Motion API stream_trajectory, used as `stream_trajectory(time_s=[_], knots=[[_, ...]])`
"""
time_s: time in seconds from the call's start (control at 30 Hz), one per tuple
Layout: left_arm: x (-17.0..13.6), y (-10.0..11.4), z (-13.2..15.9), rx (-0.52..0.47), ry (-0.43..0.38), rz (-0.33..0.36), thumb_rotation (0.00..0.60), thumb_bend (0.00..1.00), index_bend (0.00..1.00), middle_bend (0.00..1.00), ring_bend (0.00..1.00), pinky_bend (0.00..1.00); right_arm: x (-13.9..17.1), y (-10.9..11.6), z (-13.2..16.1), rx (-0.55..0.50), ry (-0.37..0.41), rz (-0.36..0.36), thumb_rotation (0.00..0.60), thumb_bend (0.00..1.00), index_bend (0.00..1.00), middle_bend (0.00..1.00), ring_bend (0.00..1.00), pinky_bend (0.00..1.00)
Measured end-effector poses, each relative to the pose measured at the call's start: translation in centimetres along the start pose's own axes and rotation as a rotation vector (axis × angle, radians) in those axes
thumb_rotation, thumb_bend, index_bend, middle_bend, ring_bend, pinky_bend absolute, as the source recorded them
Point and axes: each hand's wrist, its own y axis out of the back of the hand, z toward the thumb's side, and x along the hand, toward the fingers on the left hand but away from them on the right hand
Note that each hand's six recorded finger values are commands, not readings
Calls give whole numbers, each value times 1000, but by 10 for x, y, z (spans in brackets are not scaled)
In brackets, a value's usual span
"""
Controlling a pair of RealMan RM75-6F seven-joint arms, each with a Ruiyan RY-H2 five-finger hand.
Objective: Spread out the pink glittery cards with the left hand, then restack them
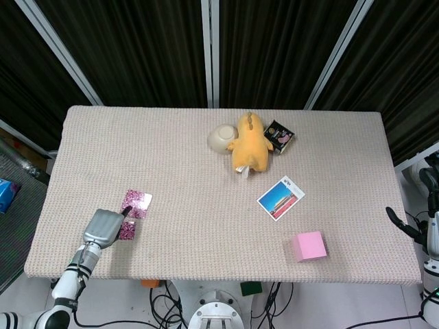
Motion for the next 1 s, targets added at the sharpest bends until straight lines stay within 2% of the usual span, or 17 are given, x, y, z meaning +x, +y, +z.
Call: stream_trajectory(time_s=[0.4, 1.0], knots=[[15, -2, 19, 41, -40, -41, 600, 803, 162, 897, 951, 959, -1, -4, -1, -3, 0, 10, 600, 441, 0, 0, 0, 0], [1, 6, 59, 74, -153, -20, 600, 803, 162, 896, 950, 959, 0, -4, -1, -3, 0, 12, 600, 445, 0, 0, 0, 0]])
